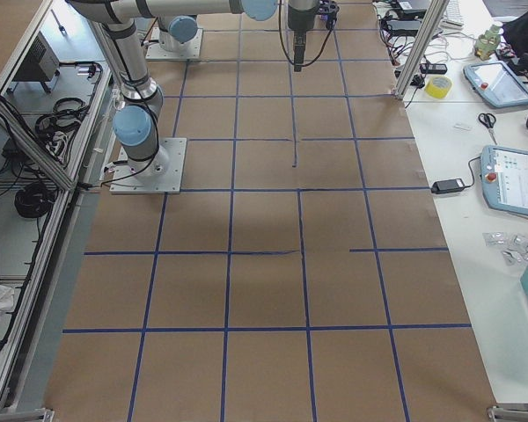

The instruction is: Arrange blocks in a line

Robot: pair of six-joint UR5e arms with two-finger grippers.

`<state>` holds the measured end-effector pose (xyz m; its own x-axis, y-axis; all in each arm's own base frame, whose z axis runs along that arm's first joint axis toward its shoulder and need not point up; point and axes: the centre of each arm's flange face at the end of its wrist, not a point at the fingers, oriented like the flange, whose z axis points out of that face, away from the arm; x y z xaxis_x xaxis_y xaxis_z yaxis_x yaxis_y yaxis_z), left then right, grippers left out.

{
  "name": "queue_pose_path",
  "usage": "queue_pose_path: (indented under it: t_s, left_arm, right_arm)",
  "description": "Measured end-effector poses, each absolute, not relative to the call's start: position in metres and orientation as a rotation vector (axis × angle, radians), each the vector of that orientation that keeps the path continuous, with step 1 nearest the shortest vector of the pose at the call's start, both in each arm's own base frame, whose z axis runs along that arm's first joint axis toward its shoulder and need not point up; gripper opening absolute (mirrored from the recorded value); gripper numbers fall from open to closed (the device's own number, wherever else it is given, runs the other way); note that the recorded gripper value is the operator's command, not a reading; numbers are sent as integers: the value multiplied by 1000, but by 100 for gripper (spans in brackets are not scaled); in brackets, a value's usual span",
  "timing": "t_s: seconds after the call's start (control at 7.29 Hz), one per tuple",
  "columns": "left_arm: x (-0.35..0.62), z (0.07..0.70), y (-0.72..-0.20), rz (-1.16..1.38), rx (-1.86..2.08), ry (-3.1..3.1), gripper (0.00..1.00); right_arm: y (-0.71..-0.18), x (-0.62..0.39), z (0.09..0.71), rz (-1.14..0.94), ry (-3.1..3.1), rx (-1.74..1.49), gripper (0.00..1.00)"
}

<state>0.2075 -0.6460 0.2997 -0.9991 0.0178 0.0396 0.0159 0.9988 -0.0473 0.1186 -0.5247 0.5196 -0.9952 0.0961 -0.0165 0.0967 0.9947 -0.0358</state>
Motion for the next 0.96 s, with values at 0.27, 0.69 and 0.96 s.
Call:
queue_pose_path:
  t_s: [0.27,0.69,0.96]
  left_arm:
    - [147,373,-627,71,-27,-3110,100]
    - [-31,445,-600,120,-10,-3123,100]
    - [-116,467,-566,83,-51,-3118,100]
  right_arm:
    - [-525,118,520,-62,3123,154,100]
    - [-526,117,520,-66,3122,156,100]
    - [-526,118,520,-70,3121,153,100]
